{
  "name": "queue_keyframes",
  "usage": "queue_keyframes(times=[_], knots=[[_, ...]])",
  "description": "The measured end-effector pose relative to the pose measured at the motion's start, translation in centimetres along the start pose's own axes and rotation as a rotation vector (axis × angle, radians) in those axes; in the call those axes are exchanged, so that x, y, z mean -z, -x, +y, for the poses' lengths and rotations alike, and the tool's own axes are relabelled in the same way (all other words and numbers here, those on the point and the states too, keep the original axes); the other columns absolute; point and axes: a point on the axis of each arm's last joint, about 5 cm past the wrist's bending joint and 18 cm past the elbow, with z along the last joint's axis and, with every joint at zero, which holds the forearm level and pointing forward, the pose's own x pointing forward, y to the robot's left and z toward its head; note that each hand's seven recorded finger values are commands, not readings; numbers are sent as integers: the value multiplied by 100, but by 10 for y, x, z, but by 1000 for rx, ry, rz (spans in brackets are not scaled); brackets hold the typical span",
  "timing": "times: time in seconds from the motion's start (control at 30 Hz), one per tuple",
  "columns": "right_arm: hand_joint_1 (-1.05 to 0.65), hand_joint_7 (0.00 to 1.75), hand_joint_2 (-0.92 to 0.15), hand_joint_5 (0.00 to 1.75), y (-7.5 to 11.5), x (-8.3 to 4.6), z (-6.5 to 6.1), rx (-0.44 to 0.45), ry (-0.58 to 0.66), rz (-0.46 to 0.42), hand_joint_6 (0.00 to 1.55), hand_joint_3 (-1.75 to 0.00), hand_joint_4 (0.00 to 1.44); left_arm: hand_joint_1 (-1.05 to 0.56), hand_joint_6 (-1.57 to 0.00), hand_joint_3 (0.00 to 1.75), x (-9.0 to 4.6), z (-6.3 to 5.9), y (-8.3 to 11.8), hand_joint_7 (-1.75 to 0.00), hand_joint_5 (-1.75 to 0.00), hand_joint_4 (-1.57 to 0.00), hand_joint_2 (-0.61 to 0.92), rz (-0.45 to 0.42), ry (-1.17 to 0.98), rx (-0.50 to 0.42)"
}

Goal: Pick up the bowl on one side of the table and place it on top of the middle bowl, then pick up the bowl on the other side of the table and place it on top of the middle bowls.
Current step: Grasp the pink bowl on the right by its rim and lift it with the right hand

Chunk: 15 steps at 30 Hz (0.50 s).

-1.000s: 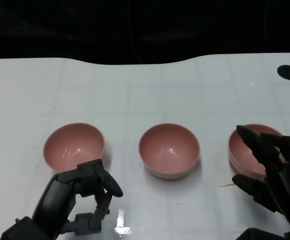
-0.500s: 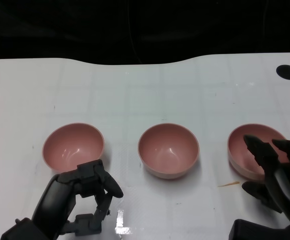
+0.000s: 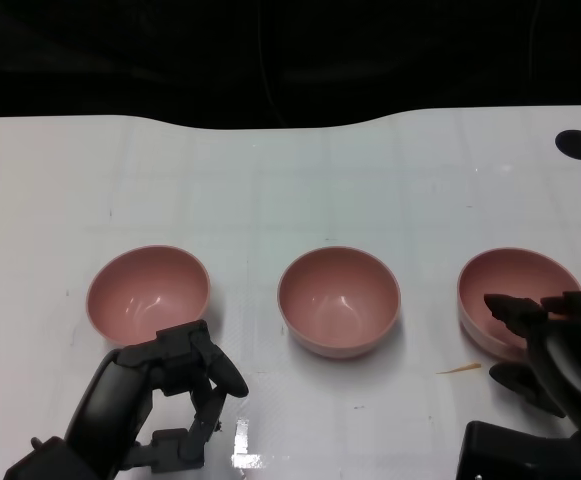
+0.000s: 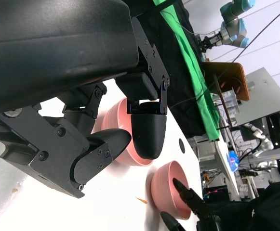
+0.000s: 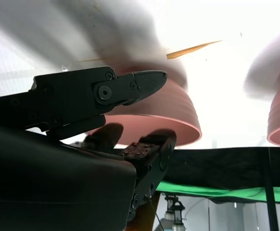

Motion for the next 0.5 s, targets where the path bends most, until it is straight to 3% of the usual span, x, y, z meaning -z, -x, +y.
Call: queue_keyframes(times=[0.23, 0.27, 0.37, 0.5], knots=[[-35, 7, -89, 23, -2, 5, 1, -21, 20, -2, 93, -1, 104, -16, -77, 120, -1, 0, -1, -125, -167, -76, 44, -1, 1, 0], [-33, 6, -90, 34, -2, 6, 1, -19, 21, -8, 98, 0, 108, -17, -77, 121, -1, 0, -1, -125, -167, -76, 43, -1, 1, 0], [-26, 2, -90, 91, -3, 8, 3, 0, 11, -22, 108, 0, 93, -17, -77, 121, -1, 0, -1, -125, -167, -75, 43, -1, 0, 0], [-25, 3, -90, 128, -4, 8, 4, 13, -10, -24, 117, 0, 87, -18, -77, 121, -1, 0, -1, -125, -166, -75, 42, -1, -2, 1]])
